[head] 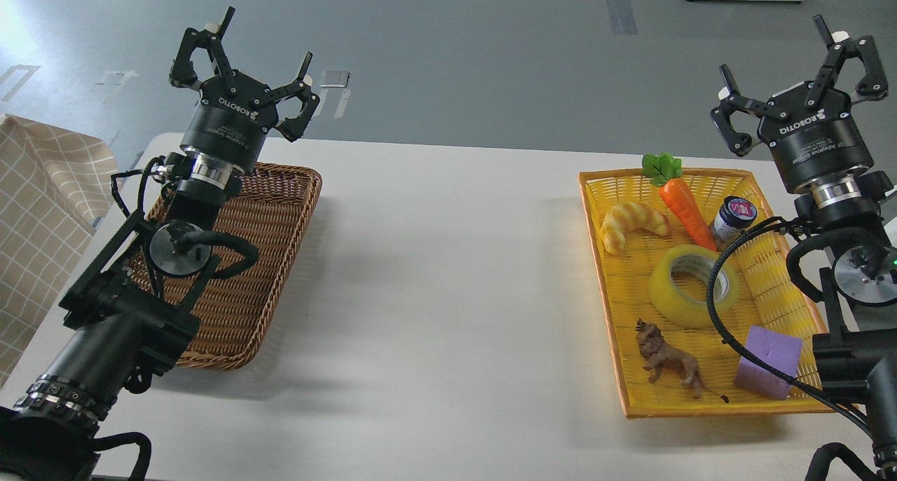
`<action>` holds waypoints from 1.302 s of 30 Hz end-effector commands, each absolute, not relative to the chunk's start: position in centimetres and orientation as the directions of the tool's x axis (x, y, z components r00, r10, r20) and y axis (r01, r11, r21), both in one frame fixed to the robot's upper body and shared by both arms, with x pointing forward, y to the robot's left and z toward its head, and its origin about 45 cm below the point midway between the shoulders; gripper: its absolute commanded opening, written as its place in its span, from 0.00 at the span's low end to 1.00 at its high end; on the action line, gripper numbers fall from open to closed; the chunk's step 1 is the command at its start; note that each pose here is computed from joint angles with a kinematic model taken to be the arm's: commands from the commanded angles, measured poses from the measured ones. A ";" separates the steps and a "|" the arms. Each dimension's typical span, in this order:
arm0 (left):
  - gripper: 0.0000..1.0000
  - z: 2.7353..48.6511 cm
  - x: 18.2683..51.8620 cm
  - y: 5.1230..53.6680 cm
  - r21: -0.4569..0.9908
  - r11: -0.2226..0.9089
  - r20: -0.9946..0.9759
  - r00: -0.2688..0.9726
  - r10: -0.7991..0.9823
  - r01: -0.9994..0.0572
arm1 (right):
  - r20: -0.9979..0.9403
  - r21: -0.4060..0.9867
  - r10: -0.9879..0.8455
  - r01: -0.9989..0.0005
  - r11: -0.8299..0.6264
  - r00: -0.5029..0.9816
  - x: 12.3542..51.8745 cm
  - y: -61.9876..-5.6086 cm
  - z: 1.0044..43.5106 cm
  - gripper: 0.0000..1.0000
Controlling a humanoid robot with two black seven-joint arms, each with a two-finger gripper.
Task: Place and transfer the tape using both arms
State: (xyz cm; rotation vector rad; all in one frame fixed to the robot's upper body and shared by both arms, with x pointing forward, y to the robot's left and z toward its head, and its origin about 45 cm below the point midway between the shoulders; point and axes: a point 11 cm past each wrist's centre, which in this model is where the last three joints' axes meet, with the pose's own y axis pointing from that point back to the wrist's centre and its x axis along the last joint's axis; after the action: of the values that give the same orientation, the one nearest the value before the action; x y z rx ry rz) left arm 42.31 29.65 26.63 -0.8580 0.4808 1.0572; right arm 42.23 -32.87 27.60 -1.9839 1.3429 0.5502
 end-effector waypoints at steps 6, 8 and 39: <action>0.98 26.6 42.3 29.5 -0.374 0.229 -0.709 0.436 0.554 -0.899 | -0.666 -0.293 -0.641 -0.924 -0.245 0.381 42.2 -32.9 27.6 1.00; 0.98 26.6 42.3 29.5 -0.374 0.228 -0.709 0.436 0.554 -0.899 | -0.666 -0.293 -0.641 -0.924 -0.245 0.381 42.2 -32.9 27.6 1.00; 0.98 26.3 42.2 29.2 -0.372 0.229 -0.716 0.435 0.546 -0.899 | -0.671 -0.287 -0.638 -0.926 -0.246 0.378 42.1 -32.7 27.2 1.00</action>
State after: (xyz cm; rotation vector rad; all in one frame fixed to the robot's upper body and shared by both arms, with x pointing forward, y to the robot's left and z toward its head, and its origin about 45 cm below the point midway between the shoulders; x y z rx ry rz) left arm 42.25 29.14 26.29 -0.8544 0.4938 1.0505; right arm 42.06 -32.74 27.21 -1.9825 1.3442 0.5606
